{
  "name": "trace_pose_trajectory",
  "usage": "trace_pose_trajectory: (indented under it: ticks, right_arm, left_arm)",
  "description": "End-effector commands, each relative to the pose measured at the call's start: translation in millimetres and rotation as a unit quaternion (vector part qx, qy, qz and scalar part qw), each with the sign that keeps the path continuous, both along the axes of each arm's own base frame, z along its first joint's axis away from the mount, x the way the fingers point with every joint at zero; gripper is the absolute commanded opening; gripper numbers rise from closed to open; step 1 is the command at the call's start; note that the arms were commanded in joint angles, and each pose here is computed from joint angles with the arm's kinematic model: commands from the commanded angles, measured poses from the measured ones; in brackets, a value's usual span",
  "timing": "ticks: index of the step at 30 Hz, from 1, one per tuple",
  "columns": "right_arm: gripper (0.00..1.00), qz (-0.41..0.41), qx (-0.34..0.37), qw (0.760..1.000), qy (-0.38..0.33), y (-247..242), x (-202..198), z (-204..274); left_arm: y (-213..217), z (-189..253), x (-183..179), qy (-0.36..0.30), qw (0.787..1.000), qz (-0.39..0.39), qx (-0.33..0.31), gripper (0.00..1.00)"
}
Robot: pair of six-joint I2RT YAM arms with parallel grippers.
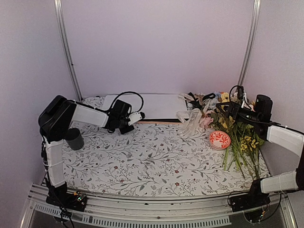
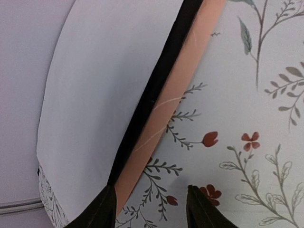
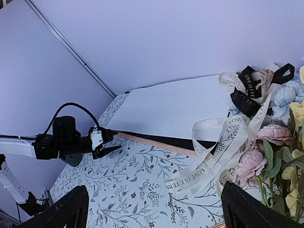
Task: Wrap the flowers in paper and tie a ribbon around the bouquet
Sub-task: Pick up the folded wrapping paper and the folded wrapping paper.
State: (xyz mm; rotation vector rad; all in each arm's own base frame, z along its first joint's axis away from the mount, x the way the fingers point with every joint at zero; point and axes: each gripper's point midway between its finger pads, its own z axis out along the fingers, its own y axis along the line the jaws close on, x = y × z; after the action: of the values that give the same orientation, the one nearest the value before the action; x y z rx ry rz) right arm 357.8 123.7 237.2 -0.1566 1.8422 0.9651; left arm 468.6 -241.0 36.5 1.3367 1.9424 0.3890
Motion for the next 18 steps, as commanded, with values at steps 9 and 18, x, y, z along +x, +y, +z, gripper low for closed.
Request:
trace_pose_trajectory:
  ticks: [9, 18]
  right_arm:
    - [1.0, 0.018, -0.015, 0.999, -0.023, 4.9, 6.7, 14.9]
    - [0.99, 0.021, -0.021, 0.999, -0.021, 5.4, 5.0, 14.2]
  left_arm:
    - [-5.7, -20.3, 50.6, 0.005, 1.0, -0.022, 0.018, 0.41]
    - [0.0, -28.3, 75.7, -0.022, 0.999, 0.016, 0.031, 0.24]
